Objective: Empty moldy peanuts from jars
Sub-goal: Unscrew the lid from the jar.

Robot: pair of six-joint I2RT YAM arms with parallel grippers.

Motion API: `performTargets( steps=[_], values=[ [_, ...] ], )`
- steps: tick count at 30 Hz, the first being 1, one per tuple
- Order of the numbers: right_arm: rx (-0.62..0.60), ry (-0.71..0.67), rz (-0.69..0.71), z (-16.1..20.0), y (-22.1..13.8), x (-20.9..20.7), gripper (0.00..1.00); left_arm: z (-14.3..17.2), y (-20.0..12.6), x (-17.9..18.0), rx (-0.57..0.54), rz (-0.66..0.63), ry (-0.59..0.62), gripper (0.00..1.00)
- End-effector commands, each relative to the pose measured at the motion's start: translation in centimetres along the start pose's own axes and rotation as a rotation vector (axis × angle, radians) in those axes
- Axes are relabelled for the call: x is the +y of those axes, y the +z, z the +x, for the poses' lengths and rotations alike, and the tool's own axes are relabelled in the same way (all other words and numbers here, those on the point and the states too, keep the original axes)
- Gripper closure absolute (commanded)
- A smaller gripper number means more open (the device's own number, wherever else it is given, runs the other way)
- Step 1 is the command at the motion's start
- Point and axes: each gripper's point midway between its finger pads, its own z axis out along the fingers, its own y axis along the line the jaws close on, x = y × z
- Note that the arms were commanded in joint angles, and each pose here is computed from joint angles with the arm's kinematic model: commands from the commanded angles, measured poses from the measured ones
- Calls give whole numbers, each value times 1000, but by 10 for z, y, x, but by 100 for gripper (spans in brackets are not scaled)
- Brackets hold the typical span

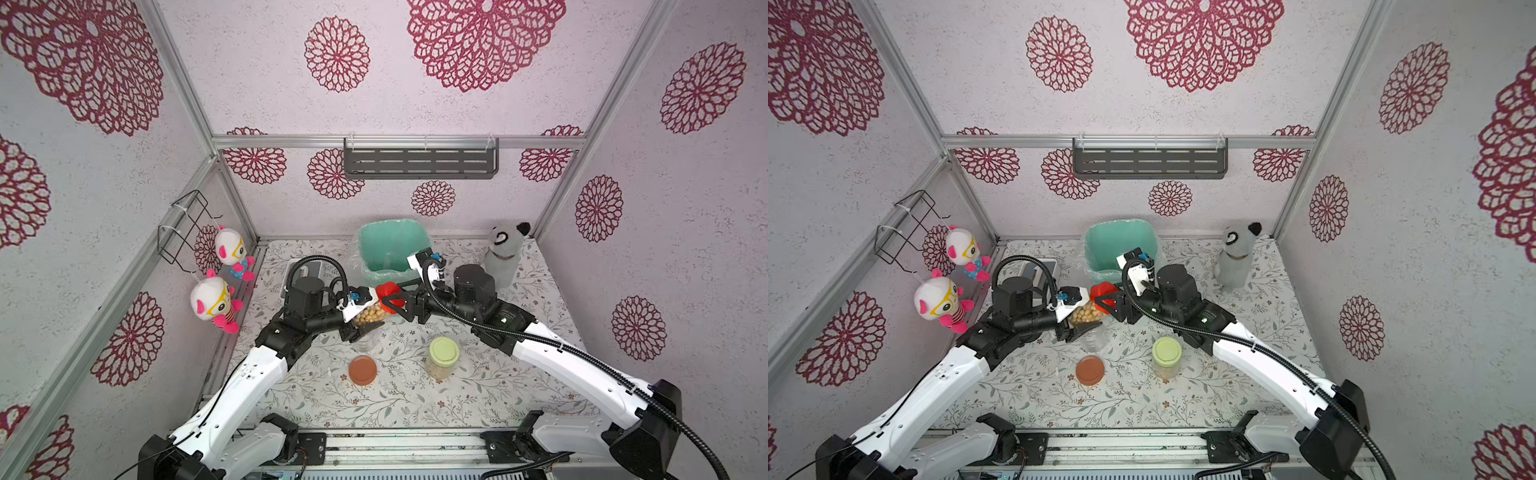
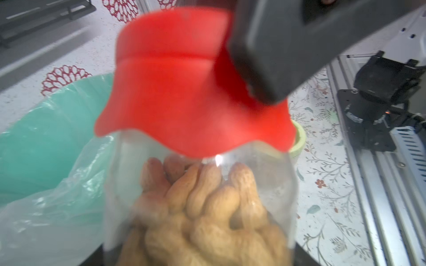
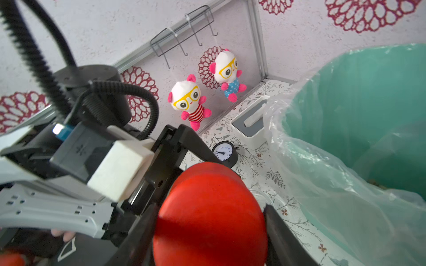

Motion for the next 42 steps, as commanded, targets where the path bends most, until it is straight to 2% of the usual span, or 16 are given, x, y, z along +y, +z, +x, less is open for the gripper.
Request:
performTargets(
  steps=[1, 5, 9, 17, 21, 22, 23, 25, 27, 33, 36, 42],
  values=[
    [-37, -193, -75, -13, -21, 6, 75, -23, -10, 4, -44, 28, 20, 100],
    [-61, -305, -130, -16, -29, 2, 82, -25, -9, -3, -49, 81, 17, 100],
    [-38, -472, -190, -9, -30, 8, 100, -26, -7, -6, -52, 111, 8, 100],
    [57, -690, -235, 4, -34, 0, 100, -24, -7, -16, -18, 198, -6, 100],
    [82, -726, -253, -1, -33, -1, 100, -24, -6, -18, -16, 214, -4, 100],
    [88, -715, -253, -3, -31, -1, 94, -25, -7, -17, -19, 212, 0, 100],
    [88, -687, -251, -6, -29, -2, 76, -26, -7, -16, -20, 208, 2, 100],
    [58, -617, -270, -13, -26, 2, 33, -26, -7, -14, -23, 195, 7, 100],
    [6, -543, -273, -23, -24, 6, 2, -26, -6, -12, -25, 178, 11, 100],
    [-81, -407, -269, -47, -27, 19, 1, -28, -6, -4, -42, 118, 25, 100],
    [-109, -317, -224, -58, -30, 22, 1, -28, -7, 2, -44, 73, 31, 100],
    [-197, 18, -32, -75, -30, 0, 1, -30, -10, 18, -57, -39, 47, 100]
  ],
)
